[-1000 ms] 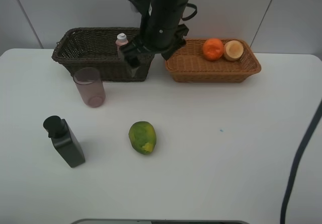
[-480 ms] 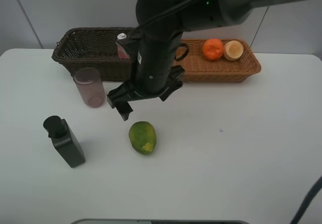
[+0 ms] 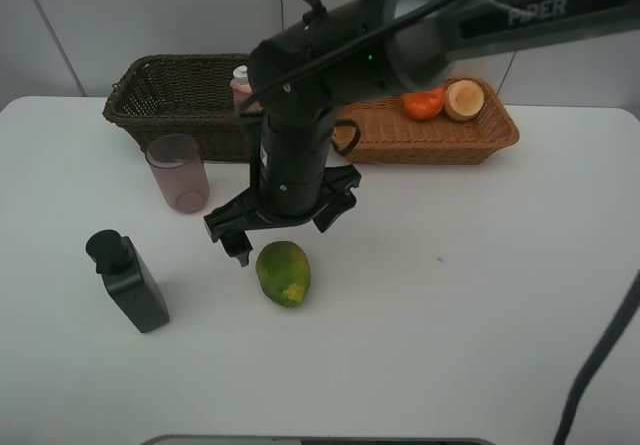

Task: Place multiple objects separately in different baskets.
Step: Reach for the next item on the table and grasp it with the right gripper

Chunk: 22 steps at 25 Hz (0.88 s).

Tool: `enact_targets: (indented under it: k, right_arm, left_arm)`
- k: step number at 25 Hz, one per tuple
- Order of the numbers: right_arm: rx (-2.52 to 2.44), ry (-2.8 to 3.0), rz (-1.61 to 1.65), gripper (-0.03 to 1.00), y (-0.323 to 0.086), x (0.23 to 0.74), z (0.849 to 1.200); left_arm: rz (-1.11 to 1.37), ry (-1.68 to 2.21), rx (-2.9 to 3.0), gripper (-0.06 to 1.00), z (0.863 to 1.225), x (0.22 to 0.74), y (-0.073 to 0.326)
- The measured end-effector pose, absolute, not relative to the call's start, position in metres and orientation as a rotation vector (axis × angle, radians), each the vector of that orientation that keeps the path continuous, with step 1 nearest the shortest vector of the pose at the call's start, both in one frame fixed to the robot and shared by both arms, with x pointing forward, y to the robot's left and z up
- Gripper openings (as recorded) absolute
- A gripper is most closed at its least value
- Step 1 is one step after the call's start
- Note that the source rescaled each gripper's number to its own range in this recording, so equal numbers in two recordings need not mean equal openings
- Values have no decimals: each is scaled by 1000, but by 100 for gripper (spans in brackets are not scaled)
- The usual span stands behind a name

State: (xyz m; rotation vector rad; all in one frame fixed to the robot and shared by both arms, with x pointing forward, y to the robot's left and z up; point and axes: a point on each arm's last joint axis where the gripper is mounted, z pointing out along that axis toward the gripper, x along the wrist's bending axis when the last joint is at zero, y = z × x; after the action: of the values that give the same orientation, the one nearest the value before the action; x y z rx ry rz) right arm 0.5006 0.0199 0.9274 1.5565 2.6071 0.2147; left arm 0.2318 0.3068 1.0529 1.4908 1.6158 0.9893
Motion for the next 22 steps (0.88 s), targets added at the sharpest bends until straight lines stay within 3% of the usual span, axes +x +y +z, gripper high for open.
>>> enact_targets:
  k: [22]
  right_arm:
    - [1606, 2586, 114, 100, 28, 495, 890]
  left_arm:
    - [989, 1616, 1491, 100, 1053, 232, 307]
